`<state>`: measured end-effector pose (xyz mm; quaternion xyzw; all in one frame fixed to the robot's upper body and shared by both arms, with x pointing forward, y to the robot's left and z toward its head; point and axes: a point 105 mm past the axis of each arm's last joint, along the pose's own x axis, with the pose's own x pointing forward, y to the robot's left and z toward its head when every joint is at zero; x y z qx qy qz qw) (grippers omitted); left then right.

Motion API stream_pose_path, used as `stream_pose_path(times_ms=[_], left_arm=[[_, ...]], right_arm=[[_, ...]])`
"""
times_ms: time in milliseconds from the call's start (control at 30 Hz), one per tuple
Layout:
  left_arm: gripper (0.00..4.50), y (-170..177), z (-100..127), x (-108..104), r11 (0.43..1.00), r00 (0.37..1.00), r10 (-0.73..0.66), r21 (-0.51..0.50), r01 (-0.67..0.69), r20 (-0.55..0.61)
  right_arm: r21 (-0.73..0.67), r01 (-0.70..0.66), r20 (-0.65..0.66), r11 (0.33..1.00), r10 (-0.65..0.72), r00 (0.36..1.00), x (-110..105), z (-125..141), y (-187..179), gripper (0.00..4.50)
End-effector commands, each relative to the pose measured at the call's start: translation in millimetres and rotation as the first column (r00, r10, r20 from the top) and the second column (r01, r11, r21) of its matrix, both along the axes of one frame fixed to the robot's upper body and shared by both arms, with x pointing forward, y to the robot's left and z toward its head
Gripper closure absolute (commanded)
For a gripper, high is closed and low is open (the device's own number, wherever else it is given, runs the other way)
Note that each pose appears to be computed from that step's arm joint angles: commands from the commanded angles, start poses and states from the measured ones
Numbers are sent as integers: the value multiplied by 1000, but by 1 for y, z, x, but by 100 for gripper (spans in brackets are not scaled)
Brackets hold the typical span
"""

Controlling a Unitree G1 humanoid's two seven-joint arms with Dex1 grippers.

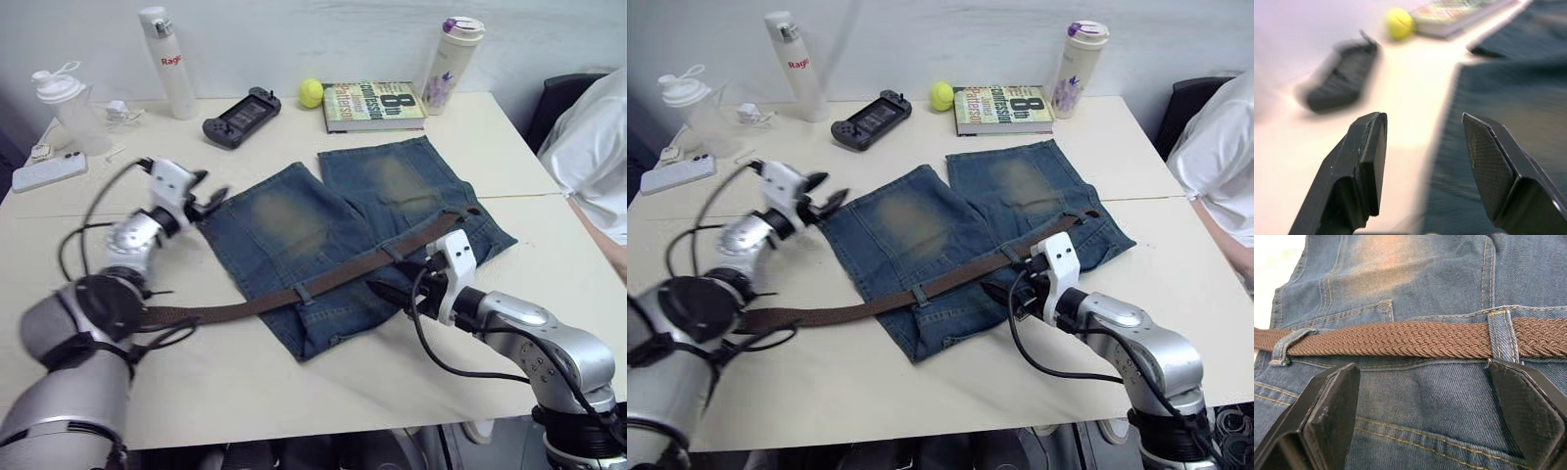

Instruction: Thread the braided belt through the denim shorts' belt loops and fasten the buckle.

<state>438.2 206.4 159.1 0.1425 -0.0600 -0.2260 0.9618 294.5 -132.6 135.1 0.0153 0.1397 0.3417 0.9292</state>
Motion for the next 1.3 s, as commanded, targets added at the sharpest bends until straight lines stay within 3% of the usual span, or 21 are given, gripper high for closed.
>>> stream_pose_path(times_ms=[33, 167, 300, 367, 433, 533, 600, 633, 700, 767, 833, 900, 1033, 1133, 1200, 1300], left_arm=[[177, 18, 36, 6, 988, 992, 89, -132, -76, 94], [177, 13, 45, 0, 938, 993, 108, -337, -83, 57], [177, -1, 32, 6, 816, 990, 124, -562, -137, -61], [177, -16, 25, 9, 780, 991, 94, -611, -136, -101], [177, -27, 23, 9, 779, 994, 62, -618, -108, -95], [177, -61, 17, 3, 759, 983, -145, -650, 40, -109], [177, -81, 14, -9, 775, 953, -300, -595, 214, -49], [177, -93, 13, -19, 759, 908, -418, -562, 328, -35], [177, -106, 15, -38, 659, 776, -630, -546, 518, -24], [177, -106, 28, -62, 502, 579, -815, -508, 700, -9], [177, -99, 27, -81, 410, 431, -900, -448, 795, -59], [177, -95, 18, -92, 372, 351, -928, -406, 835, -127], [177, -95, 3, -101, 355, 310, -934, -348, 868, -179], [177, -97, -38, -125, 290, 270, -934, -56, 955, -234], [177, -102, -46, -130, 292, 298, -933, 58, 955, -201], [177, -112, -48, -128, 324, 334, -931, 85, 942, -149]], right_arm=[[14, 38, 49, 999, -39, 998, 3, 7, -6, 8], [42, 98, 88, 994, -101, 991, 6, 11, -19, 8], [77, 159, 145, 984, -169, 975, 11, 18, -33, 8], [102, 225, 189, 969, -241, 952, 18, 27, -45, 8], [114, 267, 214, 957, -286, 934, 21, 32, -53, 8], [133, 346, 262, 929, -370, 891, 25, 41, -72, 8], [143, 379, 271, 914, -405, 873, 25, 44, -85, 8], [132, 371, 271, 919, -394, 878, 23, 43, -87, 8], [125, 336, 267, 933, -358, 895, 19, 42, -87, 8], [127, 283, 264, 951, -307, 914, 13, 44, -86, 8], [110, 229, 258, 967, -250, 933, 8, 45, -87, 8], [88, 189, 254, 978, -205, 945, 4, 45, -87, 8], [17, 102, 241, 995, -103, 965, -2, 40, -78, 8], [-125, -28, 204, 992, 54, 978, -13, 25, -58, 8], [-208, -91, 177, 974, 129, 976, -18, 15, -49, 8], [-350, -137, 151, 927, 201, 968, -19, -1, -43, 8]])
